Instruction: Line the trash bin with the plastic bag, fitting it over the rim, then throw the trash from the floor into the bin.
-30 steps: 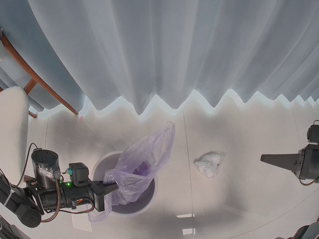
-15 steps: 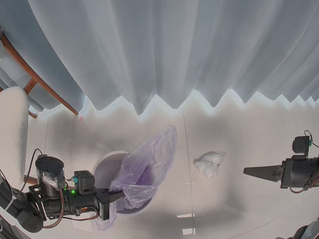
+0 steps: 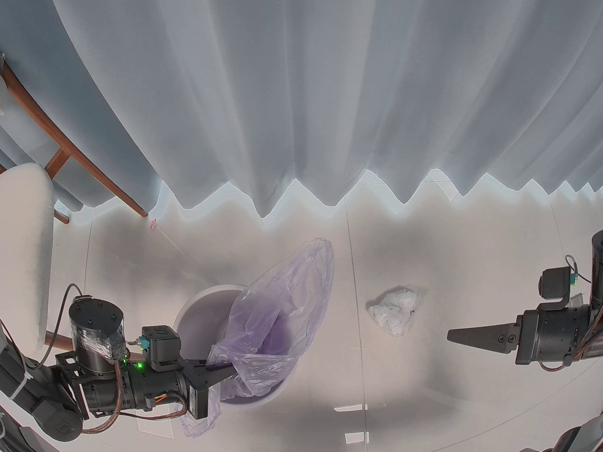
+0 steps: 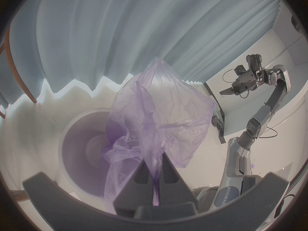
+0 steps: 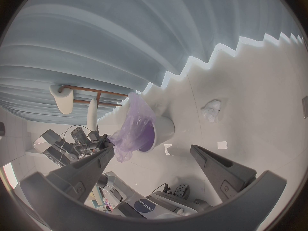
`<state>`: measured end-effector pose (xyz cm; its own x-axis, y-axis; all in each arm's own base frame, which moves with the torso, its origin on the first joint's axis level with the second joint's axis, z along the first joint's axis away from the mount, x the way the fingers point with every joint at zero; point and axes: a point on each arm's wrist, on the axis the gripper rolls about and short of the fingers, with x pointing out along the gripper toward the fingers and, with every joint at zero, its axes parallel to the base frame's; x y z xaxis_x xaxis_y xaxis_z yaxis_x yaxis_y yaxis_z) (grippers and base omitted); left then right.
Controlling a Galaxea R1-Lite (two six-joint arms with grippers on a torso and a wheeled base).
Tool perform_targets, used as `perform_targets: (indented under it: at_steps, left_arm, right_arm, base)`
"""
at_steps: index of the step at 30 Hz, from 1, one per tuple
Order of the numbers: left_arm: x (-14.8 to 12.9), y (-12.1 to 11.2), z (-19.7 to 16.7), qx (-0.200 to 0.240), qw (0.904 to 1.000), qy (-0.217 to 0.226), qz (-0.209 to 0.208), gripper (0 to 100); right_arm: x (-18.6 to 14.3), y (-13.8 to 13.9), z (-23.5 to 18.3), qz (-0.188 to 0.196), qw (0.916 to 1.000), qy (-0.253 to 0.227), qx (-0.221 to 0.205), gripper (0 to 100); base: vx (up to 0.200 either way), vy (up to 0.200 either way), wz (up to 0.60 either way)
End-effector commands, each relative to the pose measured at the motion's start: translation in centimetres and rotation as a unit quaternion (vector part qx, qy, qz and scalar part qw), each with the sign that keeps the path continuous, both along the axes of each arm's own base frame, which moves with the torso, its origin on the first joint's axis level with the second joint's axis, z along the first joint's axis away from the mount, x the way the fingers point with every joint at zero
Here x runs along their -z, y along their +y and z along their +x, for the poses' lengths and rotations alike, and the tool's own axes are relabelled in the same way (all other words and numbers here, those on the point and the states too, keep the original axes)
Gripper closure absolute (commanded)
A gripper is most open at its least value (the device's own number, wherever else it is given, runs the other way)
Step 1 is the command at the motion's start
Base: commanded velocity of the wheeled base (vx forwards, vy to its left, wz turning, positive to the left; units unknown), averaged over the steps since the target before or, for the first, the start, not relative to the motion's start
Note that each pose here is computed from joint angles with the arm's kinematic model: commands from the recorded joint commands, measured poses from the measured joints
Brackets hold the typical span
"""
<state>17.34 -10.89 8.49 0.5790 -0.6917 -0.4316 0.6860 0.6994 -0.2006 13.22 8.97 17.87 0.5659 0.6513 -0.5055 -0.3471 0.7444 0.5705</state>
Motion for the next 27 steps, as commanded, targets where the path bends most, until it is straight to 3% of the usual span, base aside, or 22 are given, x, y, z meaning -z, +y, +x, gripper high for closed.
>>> perform_targets:
  at_steps: [1, 14, 19, 27]
  left_arm:
    - [-0.1, 0.0, 0.0, 0.000, 1.0000, -0.002, -0.001, 100]
    - [0.1, 0.0, 0.1, -0.001, 1.0000, 0.002, 0.002, 100]
    - [0.7, -0.1, 0.2, -0.004, 0.9999, 0.012, 0.010, 100]
    - [0.5, -0.2, 0.1, -0.007, 0.9999, 0.007, 0.011, 100]
  right_arm:
    - [-0.8, 0.7, 0.7, 0.005, 1.0000, -0.005, -0.006, 0]
    - [-4.2, 2.2, 3.2, 0.031, 0.9985, -0.042, 0.017, 0]
    - [-1.9, 1.9, 2.5, -0.001, 0.9994, -0.020, 0.027, 0]
    - [-1.7, 2.3, 1.5, -0.011, 0.9983, -0.052, 0.023, 0]
  base:
    - [0.000, 0.000, 0.00]
    - [0.000, 0.000, 0.00]
    - [0.000, 0.000, 0.00]
    - [0.000, 0.000, 0.00]
